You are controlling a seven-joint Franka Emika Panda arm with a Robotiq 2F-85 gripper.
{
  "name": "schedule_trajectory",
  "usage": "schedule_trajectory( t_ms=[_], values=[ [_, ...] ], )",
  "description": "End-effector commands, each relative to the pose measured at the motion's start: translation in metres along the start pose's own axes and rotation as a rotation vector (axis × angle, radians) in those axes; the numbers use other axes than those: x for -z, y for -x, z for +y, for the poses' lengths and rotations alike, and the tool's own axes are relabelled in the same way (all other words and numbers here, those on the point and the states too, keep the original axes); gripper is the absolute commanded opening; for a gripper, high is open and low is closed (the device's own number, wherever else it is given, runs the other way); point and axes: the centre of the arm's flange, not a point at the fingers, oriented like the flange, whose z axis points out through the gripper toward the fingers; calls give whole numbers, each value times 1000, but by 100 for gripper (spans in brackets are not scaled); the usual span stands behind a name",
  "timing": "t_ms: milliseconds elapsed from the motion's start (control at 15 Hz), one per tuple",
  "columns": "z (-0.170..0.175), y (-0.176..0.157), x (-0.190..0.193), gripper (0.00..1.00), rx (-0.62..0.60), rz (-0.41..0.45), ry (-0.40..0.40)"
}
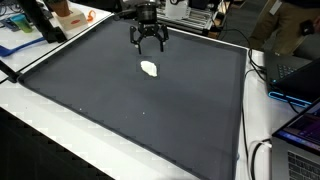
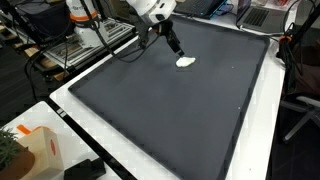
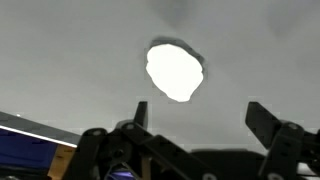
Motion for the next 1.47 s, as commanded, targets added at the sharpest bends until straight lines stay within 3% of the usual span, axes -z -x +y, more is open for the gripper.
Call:
schedule_trajectory(
  t_ms=[0,533,667,933,1200,1400],
  values=[
    [-26,-7,-21,100,-16,-59,50],
    [-65,-50,-12,100,-105,-147,223],
    [-69,-37,-7,100,-85,-123,200],
    [-67,-42,-3,100,-110,-119,217],
    [-53,-69,17,100,-282,-84,301],
    [-46,-85,29,100,-377,-111,322]
  ],
)
